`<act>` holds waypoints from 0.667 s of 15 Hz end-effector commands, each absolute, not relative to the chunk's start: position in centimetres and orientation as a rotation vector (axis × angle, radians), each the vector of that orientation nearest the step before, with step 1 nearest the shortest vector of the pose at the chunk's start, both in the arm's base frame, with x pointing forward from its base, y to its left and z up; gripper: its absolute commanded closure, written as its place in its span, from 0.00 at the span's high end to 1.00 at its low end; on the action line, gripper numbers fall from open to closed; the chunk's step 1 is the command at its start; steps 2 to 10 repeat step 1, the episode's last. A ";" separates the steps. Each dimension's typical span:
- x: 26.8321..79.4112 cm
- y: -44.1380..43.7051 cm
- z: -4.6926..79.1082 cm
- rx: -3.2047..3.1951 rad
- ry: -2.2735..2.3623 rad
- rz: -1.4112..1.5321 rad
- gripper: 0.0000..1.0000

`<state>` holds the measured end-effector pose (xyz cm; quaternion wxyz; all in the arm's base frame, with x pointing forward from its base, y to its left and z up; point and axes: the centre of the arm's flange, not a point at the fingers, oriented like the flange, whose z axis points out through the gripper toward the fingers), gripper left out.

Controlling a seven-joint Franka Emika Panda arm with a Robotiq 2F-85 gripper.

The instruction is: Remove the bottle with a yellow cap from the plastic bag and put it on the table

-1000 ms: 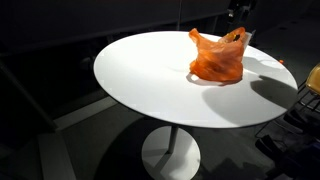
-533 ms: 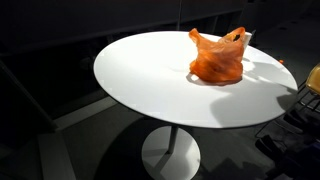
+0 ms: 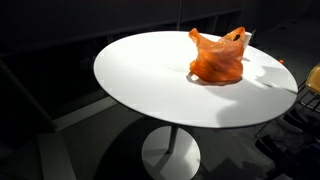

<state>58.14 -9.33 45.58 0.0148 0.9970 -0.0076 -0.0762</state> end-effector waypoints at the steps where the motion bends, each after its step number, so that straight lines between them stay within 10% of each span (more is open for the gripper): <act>1: 58.1 -9.3 45.5 3.103 -0.024 -0.239 1.00; 10: 58.1 -9.3 45.5 3.103 -0.024 -0.239 1.00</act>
